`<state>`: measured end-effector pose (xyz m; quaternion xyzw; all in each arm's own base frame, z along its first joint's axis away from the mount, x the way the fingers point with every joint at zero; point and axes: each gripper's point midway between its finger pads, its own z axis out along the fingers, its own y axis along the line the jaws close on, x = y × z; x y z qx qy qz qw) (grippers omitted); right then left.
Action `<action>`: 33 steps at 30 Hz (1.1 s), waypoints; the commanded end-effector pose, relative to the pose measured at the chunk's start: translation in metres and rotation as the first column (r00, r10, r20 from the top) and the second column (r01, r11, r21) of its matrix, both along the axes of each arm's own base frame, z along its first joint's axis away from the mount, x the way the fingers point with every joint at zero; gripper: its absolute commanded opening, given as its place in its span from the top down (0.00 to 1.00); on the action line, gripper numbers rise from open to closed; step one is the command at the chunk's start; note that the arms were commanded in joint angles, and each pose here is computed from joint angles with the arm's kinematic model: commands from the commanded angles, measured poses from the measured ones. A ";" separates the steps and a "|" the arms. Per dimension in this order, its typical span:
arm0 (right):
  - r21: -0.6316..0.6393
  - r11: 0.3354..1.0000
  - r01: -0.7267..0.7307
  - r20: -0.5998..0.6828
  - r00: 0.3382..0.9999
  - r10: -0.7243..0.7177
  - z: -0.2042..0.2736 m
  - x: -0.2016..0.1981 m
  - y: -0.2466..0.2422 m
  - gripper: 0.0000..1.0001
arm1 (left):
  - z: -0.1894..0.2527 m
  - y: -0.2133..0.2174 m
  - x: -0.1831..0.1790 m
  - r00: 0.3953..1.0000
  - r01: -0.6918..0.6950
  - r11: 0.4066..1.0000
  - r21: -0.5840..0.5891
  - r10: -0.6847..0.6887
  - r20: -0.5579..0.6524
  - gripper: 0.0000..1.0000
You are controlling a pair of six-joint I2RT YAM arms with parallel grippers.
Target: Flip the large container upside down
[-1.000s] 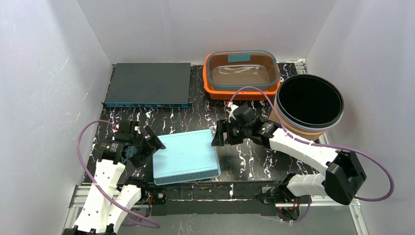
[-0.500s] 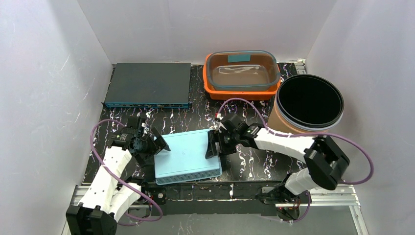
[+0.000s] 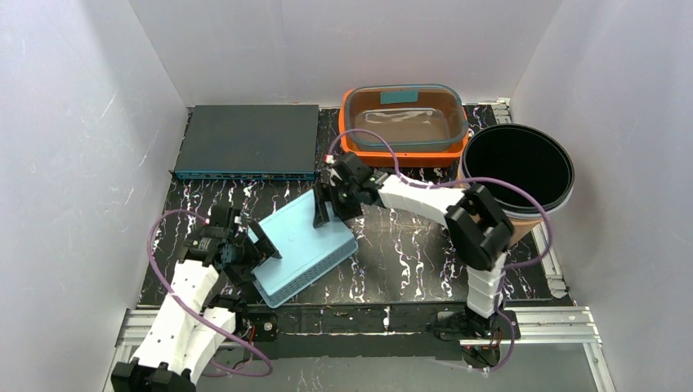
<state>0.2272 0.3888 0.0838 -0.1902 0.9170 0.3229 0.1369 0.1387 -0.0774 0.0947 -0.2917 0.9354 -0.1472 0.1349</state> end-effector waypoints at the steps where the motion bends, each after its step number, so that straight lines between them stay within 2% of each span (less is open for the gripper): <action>1: 0.030 0.977 -0.213 -0.015 0.977 0.214 0.002 -0.007 0.048 0.11 | 0.007 -0.035 -0.012 1.000 -0.017 0.973 -0.230 0.019 0.006 0.18; 4: -0.045 0.960 -0.277 0.009 0.961 0.278 -0.009 0.001 0.062 0.11 | 0.010 -0.031 -0.020 0.999 -0.028 0.976 -0.218 0.035 0.024 0.21; 7: -0.102 0.954 -0.281 0.114 0.950 0.292 0.000 0.025 0.074 0.09 | 0.015 -0.022 -0.028 0.998 -0.022 0.984 -0.175 0.030 0.046 0.20; 10: -0.212 0.959 -0.186 0.240 0.942 0.236 0.017 0.057 0.062 0.06 | 0.024 -0.012 -0.032 0.998 -0.024 0.993 -0.118 0.031 0.058 0.18; 15: -0.239 0.971 -0.014 0.430 0.895 0.119 0.060 0.083 0.031 0.01 | 0.034 -0.011 -0.033 0.995 -0.010 0.993 -0.118 0.021 0.094 0.13; 20: -0.209 0.965 0.157 0.412 0.909 -0.059 0.071 0.068 -0.016 0.01 | 0.040 -0.009 -0.034 0.993 -0.002 0.995 -0.105 0.014 0.114 0.13; 23: -0.092 0.967 0.239 0.374 0.908 -0.189 0.069 0.045 -0.035 0.01 | 0.060 -0.006 -0.021 0.978 0.036 0.996 -0.077 -0.019 0.209 0.12; 26: 0.078 0.959 0.273 0.240 0.929 -0.284 0.058 0.016 -0.033 0.01 | 0.085 0.004 -0.004 0.956 0.053 0.999 0.001 -0.051 0.290 0.11; 29: 0.225 0.948 0.224 0.100 0.963 -0.251 0.055 -0.009 -0.012 0.02 | 0.108 0.013 0.015 0.939 0.041 0.996 0.074 -0.064 0.339 0.10; 33: 0.273 0.956 0.112 0.029 0.992 -0.124 0.054 -0.017 0.022 0.02 | 0.136 0.014 0.034 0.913 0.047 0.994 0.097 -0.082 0.399 0.09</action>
